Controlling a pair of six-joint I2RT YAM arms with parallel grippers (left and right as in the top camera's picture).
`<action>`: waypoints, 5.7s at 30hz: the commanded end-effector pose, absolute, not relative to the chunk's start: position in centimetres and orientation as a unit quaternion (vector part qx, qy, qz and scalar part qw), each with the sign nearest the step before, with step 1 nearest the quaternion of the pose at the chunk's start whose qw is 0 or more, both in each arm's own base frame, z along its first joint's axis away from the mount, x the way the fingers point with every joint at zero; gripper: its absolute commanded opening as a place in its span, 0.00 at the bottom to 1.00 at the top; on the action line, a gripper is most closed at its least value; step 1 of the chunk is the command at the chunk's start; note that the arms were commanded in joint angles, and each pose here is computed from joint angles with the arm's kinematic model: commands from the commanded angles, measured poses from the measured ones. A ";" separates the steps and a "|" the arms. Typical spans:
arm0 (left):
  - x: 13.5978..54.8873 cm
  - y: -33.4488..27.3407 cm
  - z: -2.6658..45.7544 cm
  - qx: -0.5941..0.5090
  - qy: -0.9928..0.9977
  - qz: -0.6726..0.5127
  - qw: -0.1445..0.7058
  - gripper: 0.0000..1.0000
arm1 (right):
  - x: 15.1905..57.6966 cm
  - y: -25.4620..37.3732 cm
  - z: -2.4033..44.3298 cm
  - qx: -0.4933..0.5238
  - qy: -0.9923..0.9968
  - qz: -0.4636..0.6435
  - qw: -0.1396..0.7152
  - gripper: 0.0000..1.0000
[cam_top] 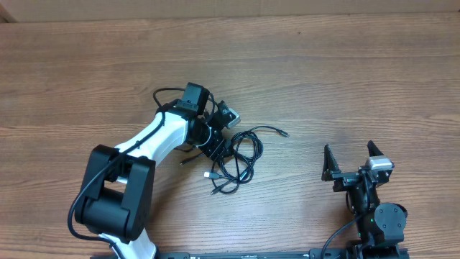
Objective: Untangle cables
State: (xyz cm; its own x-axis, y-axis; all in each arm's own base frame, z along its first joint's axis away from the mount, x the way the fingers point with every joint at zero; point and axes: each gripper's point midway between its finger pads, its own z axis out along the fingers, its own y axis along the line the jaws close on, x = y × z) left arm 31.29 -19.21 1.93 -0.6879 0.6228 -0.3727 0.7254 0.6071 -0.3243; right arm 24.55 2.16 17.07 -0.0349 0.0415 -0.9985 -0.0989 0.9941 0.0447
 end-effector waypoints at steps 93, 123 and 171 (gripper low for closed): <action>34.5 -21.4 18.6 0.409 0.836 -0.240 0.274 0.04 | 24.6 2.0 16.9 -0.019 0.716 0.046 0.697 1.00; 23.3 -23.8 35.9 0.491 0.649 -0.424 0.398 0.04 | 24.4 3.1 17.2 0.012 0.712 0.119 0.692 1.00; 22.1 -30.1 35.5 0.546 0.585 -0.461 0.384 0.04 | 18.0 12.8 34.4 0.039 0.653 0.583 0.482 0.76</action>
State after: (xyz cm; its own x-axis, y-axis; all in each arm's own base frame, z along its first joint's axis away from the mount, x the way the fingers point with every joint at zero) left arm 22.69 -29.48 34.43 -0.1096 0.3078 -0.9451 0.9937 0.0119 -0.1114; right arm 18.09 13.07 33.65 -0.5262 0.5829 -0.6192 -0.5330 0.3414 0.7742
